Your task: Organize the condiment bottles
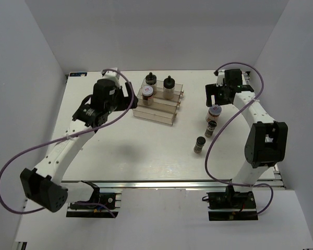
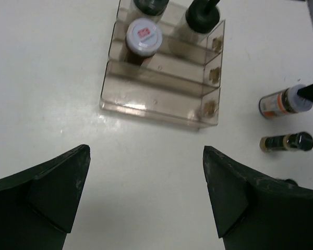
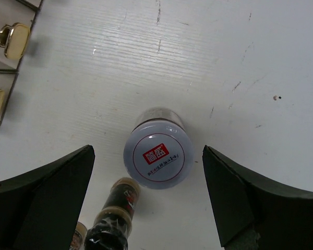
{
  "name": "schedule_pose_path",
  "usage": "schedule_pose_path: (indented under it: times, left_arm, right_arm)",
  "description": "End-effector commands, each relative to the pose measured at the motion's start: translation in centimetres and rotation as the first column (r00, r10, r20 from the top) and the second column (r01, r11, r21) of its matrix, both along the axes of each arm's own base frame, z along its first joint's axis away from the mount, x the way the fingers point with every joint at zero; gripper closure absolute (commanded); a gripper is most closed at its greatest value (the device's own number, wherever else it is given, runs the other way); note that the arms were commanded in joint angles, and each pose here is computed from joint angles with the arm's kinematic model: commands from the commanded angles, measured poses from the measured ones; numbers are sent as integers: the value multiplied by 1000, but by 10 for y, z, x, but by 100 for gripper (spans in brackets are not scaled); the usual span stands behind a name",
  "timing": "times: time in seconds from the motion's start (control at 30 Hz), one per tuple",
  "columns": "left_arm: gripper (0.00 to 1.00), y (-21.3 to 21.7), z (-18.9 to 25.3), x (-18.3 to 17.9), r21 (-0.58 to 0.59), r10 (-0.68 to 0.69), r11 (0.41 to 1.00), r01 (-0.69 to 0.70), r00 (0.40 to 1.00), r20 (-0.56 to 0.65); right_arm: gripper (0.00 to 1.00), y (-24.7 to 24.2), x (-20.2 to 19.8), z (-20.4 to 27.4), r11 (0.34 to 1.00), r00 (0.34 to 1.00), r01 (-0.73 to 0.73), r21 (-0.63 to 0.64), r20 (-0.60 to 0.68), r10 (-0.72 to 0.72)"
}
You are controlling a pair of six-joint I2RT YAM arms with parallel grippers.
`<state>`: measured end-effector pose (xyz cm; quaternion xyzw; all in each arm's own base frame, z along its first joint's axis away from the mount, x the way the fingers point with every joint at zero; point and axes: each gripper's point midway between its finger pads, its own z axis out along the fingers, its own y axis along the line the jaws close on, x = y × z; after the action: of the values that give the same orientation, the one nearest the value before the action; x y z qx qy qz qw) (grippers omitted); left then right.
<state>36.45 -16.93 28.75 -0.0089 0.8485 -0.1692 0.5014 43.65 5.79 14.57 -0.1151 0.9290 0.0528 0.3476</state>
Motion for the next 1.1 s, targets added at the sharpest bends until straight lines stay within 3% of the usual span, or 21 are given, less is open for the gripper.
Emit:
schedule_pose_path:
  times: [0.0,0.3,0.8,1.07]
  left_arm:
    - [2,15,-13,-24,-21,49,999,-50,998,-39]
    - [2,27,-35,-55,-92,100,990,-108,991,-91]
    - [2,24,-46,-55,-82,85,992,-96,989,-122]
    - [2,23,-49,-55,-80,84,992,-95,988,-126]
  right_arm:
    - [11,-4,13,14,1000,999,23,8,31,-24]
    - [11,-6,3,-27,1000,996,28,-4,-84,-28]
    - [12,-13,-10,-49,999,987,22,-41,-157,-28]
    - [18,-16,-8,-55,998,986,24,-64,-165,-34]
